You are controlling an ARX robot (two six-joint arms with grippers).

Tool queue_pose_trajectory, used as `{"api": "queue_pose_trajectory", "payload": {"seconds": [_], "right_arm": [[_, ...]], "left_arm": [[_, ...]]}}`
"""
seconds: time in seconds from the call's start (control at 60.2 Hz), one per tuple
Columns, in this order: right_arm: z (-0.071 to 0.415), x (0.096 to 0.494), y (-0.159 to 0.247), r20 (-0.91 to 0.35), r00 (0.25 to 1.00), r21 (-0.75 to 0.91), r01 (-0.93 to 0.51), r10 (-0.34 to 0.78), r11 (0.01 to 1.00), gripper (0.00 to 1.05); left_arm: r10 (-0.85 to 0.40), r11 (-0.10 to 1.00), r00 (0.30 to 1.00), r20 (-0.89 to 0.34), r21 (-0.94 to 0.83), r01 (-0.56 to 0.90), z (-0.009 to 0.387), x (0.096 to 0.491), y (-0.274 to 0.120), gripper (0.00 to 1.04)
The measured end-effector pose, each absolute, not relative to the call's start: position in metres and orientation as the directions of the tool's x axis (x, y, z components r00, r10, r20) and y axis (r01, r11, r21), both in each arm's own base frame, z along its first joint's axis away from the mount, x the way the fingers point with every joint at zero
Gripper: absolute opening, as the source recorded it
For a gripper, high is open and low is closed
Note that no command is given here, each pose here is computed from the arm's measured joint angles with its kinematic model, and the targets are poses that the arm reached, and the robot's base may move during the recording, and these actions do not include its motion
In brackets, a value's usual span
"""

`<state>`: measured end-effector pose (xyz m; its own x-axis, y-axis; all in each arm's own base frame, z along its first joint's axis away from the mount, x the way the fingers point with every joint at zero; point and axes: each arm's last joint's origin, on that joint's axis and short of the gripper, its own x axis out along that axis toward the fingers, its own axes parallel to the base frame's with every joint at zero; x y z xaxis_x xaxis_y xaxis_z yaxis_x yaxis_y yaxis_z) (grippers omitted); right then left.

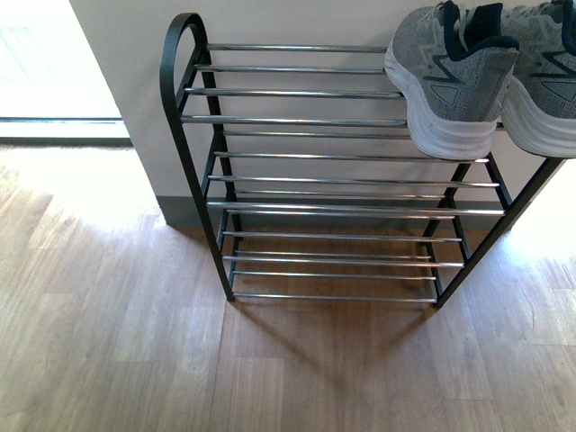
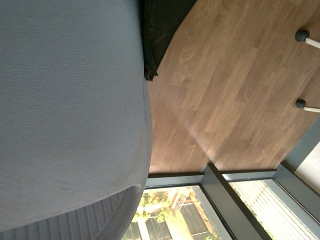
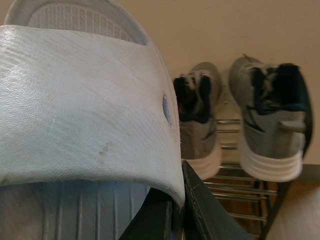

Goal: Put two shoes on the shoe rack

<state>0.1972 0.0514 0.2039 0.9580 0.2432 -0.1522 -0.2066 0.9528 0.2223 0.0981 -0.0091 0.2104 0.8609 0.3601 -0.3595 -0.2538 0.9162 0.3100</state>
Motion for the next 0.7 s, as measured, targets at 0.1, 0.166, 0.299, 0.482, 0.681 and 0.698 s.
{"api": "queue_pose_trajectory", "payload": {"seconds": [0.1,0.166,0.299,0.482,0.681,0.698], "right_arm": [[0.229,0.215,0.088,-0.189,0.948,0.266,-0.201,0.256,0.943,0.02],[0.245,0.232,0.117,-0.208,0.946,0.293,-0.184,0.25,0.938,0.02],[0.258,0.267,0.167,-0.269,0.939,0.303,-0.127,0.213,0.945,0.02],[0.247,0.314,0.215,-0.348,0.931,0.254,-0.024,0.114,0.967,0.02],[0.219,0.358,0.247,-0.373,0.928,0.141,0.054,0.002,0.989,0.02],[0.218,0.36,0.248,-0.377,0.926,0.135,0.055,0.0,0.989,0.02]], "left_arm": [[0.36,0.916,0.861,-0.359,0.31,-0.254,0.21,0.098,-0.009,0.02],[0.36,0.916,0.861,-0.359,0.31,-0.254,0.21,0.098,-0.009,0.02],[0.36,0.916,0.861,-0.359,0.31,-0.254,0.21,0.098,-0.009,0.02],[0.36,0.916,0.861,-0.359,0.31,-0.254,0.21,0.098,-0.009,0.02],[0.36,0.916,0.861,-0.359,0.31,-0.254,0.21,0.098,-0.009,0.02],[0.36,0.916,0.861,-0.359,0.31,-0.254,0.21,0.098,-0.009,0.02]]}}
